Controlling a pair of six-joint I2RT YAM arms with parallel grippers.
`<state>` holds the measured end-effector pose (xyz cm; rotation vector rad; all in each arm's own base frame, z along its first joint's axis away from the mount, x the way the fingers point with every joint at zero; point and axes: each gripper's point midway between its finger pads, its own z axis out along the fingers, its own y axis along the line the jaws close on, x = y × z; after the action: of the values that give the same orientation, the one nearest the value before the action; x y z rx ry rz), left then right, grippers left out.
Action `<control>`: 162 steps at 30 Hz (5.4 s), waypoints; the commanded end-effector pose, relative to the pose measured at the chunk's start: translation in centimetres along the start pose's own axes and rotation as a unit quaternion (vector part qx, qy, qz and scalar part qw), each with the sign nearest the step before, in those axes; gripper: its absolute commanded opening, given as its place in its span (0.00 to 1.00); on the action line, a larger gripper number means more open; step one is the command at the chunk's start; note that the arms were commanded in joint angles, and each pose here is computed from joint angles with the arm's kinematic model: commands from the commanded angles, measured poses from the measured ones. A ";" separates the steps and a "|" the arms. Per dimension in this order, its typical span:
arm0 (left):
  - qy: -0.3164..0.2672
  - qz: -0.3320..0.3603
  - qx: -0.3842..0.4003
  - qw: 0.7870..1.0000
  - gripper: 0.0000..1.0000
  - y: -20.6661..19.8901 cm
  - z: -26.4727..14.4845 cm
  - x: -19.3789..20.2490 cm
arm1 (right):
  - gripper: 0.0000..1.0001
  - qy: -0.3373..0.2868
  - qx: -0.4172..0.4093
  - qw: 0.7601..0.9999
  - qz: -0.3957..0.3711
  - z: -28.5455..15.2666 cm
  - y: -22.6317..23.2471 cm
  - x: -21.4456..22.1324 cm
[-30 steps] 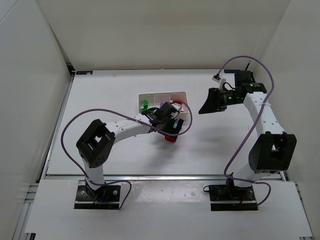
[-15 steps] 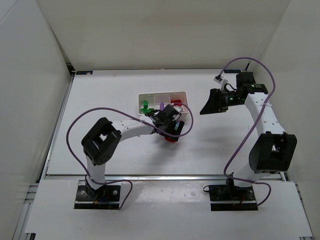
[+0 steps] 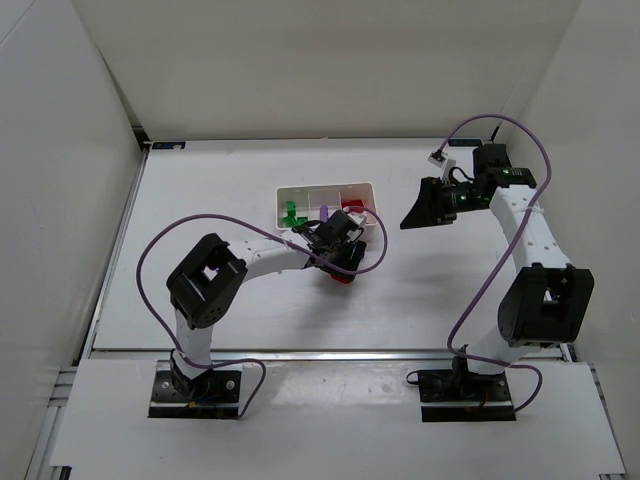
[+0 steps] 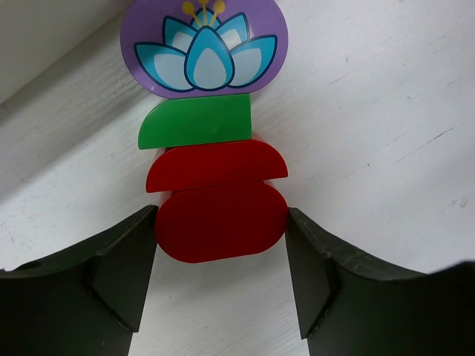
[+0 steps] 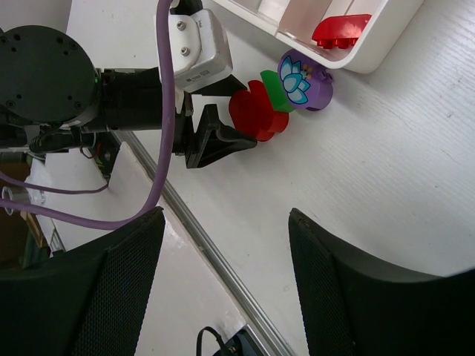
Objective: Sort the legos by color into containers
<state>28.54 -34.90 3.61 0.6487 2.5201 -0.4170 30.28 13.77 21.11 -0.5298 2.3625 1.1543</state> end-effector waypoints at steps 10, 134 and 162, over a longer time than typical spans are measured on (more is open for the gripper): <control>-0.059 0.054 0.058 0.995 0.20 -2.1 -4.0 -2.4 | 0.71 -0.017 -0.014 1.000 -0.018 -0.4 0.9 -0.6; -0.190 0.123 0.124 0.966 0.63 3.1 -3.2 -19.2 | 0.00 -0.105 -0.154 0.982 0.026 -4.4 3.8 -3.0; -0.210 0.202 0.543 0.788 0.92 -6.5 -27.4 -12.6 | 0.00 -0.063 -0.254 0.964 -0.039 -0.5 7.5 -6.8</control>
<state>27.90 -34.60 33.61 1.1473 1.5276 -1.4130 31.32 18.44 27.50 -0.6074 2.0388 1.6855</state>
